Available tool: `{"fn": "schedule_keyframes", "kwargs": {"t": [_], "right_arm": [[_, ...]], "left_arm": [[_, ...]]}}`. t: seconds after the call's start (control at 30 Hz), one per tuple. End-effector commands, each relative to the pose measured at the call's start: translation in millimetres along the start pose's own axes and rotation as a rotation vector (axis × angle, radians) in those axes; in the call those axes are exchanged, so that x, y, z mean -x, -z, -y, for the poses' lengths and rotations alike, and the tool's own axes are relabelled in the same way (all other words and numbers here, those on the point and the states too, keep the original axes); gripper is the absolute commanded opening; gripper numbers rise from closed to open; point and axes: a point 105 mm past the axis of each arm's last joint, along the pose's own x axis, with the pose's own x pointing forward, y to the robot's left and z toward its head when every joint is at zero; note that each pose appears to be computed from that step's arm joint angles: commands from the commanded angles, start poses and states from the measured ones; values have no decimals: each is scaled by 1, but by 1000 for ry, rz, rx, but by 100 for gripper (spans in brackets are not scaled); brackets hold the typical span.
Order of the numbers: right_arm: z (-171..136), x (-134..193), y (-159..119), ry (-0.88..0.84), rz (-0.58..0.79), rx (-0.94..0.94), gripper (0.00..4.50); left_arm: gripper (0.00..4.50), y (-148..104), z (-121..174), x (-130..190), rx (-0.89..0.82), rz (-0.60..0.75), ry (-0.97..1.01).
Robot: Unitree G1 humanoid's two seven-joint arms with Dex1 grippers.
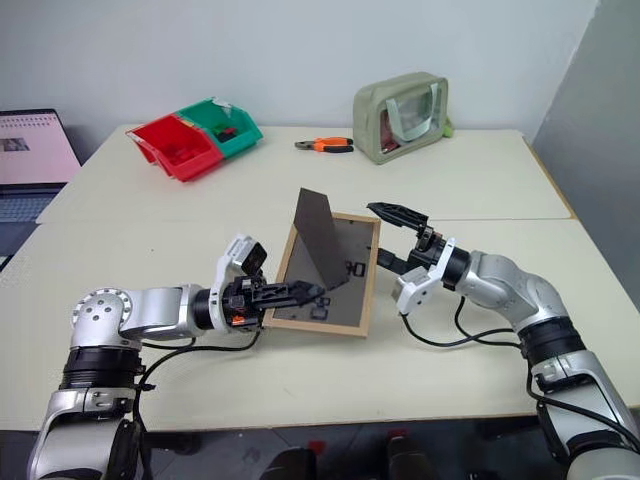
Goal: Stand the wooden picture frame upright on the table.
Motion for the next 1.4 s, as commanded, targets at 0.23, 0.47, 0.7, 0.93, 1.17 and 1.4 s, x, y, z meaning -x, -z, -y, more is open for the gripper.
{"fn": "schedule_keyframes", "kwargs": {"t": [0.23, 0.47, 0.7, 0.93, 1.17, 1.4], "right_arm": [[12, -8, -12, 12, 126, 22, 323], [16, -4, -7, 22, 114, 35, 168], [16, 0, -5, 17, 105, 36, 158], [20, 3, 5, 48, 60, 19, 134], [20, 1, 20, 80, -7, -33, 133], [15, -1, 56, 111, -187, -147, 133]], "left_arm": [[122, 9, 10, -1, -13, -27, 63], [122, 14, 10, -3, -46, -26, 37], [122, 10, 16, -5, -128, 35, 6], [279, -10, 34, 10, -211, 145, 22], [444, -18, 35, 34, -261, 317, -55], [450, -61, 50, 96, -356, 721, -375]]}}
